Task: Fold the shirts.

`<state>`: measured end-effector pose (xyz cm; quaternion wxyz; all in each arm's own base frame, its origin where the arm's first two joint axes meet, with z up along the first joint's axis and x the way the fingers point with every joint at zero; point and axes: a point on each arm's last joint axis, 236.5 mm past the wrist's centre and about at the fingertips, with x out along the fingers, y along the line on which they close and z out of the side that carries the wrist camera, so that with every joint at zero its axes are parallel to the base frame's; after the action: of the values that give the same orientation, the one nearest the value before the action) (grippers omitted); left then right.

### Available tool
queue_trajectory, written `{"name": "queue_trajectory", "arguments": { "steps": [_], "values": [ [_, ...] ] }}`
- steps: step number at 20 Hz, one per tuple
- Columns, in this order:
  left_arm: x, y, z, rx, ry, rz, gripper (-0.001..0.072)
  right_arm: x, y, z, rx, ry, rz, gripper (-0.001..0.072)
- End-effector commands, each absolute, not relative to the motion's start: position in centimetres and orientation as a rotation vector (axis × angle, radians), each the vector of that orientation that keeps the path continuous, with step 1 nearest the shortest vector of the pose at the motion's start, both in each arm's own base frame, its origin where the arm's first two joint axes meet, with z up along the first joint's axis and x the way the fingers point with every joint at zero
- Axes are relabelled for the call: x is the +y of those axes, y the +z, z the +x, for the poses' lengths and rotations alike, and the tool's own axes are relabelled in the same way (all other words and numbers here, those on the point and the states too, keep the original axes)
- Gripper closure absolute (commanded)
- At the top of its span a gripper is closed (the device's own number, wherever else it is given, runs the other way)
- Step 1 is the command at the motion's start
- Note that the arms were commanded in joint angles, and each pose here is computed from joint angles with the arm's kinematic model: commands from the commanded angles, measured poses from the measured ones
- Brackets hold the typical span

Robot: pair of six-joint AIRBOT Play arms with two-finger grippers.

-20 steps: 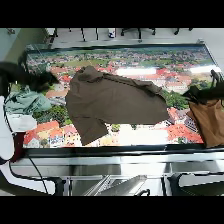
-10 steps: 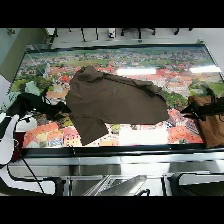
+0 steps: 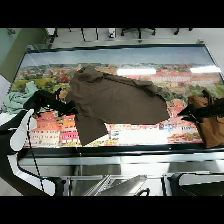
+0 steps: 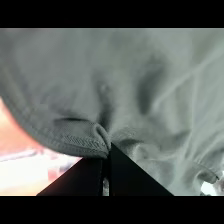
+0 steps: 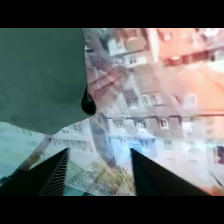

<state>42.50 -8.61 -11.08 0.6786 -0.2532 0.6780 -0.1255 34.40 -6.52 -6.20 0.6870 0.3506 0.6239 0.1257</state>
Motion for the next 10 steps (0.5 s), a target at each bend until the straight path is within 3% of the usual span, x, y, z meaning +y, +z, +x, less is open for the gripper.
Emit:
{"name": "queue_trajectory", "arguments": {
  "steps": [1, 10],
  "values": [
    [-9.3, -9.3, 43.1, 1.541, -0.340, -0.545, 0.0688, -5.3, -7.7, 34.4, 1.417, 0.294, 0.768, 0.0168],
    [-8.6, -7.7, 42.5, 1.565, -0.352, -0.563, 0.0688, 2.6, -12.4, 37.9, 1.437, 0.420, 0.682, 0.0209]
  ]
}}
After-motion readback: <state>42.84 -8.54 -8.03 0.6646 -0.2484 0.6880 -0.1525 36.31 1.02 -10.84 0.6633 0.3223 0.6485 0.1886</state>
